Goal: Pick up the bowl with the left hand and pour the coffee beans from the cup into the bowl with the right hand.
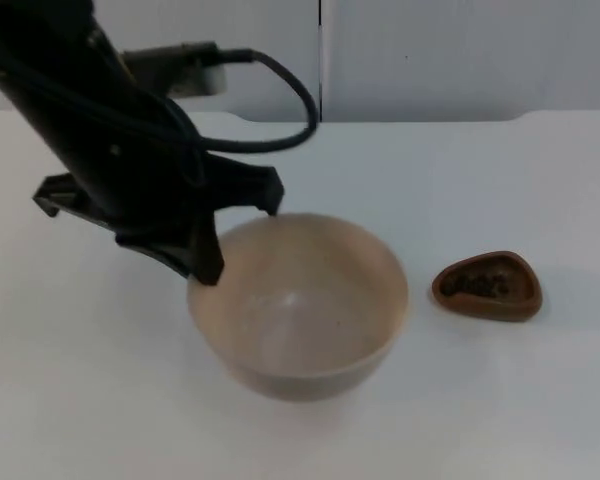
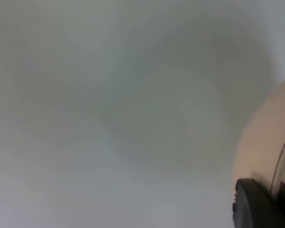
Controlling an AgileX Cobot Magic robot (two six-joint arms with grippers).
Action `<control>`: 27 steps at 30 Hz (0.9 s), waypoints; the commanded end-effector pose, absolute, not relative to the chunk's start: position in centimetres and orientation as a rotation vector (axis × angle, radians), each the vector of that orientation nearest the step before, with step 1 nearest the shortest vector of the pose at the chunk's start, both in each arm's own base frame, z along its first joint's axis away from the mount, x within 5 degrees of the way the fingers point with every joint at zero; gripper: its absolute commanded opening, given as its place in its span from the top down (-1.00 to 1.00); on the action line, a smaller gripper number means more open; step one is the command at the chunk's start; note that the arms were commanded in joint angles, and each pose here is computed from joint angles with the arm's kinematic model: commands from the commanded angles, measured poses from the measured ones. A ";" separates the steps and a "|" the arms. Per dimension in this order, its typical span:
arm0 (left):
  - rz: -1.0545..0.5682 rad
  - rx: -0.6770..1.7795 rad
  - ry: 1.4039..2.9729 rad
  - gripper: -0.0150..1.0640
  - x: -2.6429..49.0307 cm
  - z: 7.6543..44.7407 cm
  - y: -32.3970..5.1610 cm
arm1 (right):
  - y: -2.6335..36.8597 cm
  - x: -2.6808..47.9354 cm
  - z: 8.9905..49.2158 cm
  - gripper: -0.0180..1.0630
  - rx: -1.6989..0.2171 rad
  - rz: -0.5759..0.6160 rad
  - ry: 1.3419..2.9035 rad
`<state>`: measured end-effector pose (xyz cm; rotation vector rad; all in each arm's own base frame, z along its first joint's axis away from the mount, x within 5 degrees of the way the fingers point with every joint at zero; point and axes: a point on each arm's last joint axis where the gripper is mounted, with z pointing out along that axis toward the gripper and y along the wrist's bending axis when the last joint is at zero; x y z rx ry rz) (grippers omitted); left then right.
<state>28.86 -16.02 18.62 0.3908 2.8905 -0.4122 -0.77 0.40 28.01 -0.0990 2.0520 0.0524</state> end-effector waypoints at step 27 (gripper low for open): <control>-0.529 0.404 2.926 0.98 28.4 18.4 -17.9 | 0.4 -0.8 28.0 -0.99 -0.103 0.041 2.046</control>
